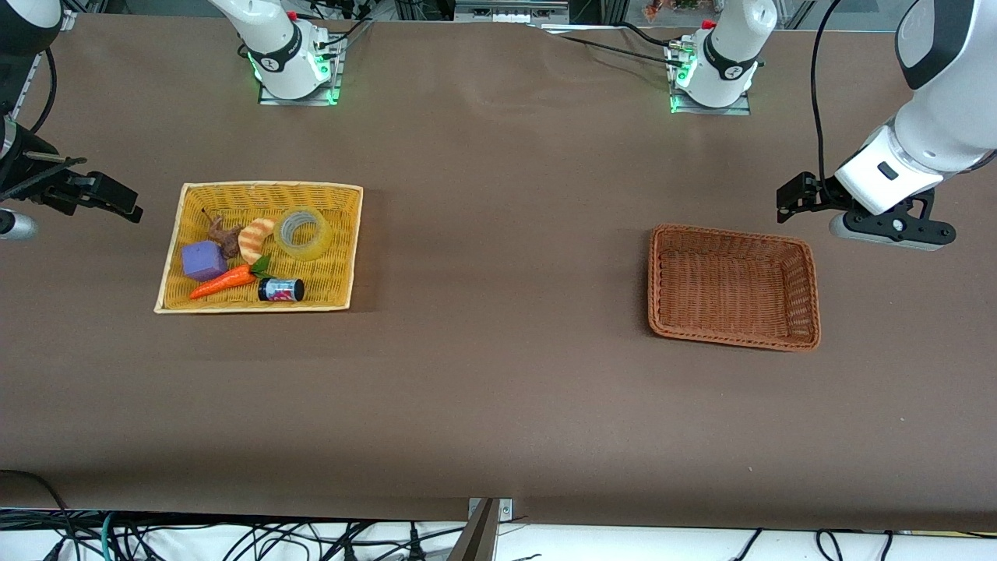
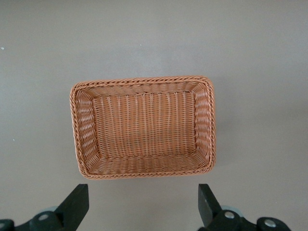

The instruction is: Transfer tape with both arms

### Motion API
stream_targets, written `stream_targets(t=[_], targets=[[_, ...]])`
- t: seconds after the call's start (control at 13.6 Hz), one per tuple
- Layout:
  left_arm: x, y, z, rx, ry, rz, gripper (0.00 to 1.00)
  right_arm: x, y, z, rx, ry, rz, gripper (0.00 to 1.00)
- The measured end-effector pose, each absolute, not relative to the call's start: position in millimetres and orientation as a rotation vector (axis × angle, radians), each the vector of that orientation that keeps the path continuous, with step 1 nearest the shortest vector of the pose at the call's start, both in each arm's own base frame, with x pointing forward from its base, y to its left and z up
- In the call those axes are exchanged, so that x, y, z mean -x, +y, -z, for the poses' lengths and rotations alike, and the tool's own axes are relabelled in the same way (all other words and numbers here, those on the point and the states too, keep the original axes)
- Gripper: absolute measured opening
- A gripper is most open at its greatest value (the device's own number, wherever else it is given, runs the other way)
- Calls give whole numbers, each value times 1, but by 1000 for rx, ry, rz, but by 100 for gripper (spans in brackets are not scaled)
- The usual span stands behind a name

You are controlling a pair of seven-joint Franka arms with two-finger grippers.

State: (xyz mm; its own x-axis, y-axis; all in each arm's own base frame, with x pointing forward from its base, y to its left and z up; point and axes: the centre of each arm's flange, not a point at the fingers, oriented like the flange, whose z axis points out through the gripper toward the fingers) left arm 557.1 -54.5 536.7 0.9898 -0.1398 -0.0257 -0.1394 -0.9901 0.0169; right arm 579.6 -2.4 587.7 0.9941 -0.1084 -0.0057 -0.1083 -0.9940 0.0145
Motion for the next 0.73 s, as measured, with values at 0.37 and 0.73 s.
stream_targets(t=[0.37, 0.73], targets=[[-557, -54, -537, -3119, -216, 43, 100, -581, -2, -585, -3123, -170, 16, 100], [-557, -53, -536, -3119, -215, 46, 100, -596, 25, -538, -3117, -96, 142, 100]])
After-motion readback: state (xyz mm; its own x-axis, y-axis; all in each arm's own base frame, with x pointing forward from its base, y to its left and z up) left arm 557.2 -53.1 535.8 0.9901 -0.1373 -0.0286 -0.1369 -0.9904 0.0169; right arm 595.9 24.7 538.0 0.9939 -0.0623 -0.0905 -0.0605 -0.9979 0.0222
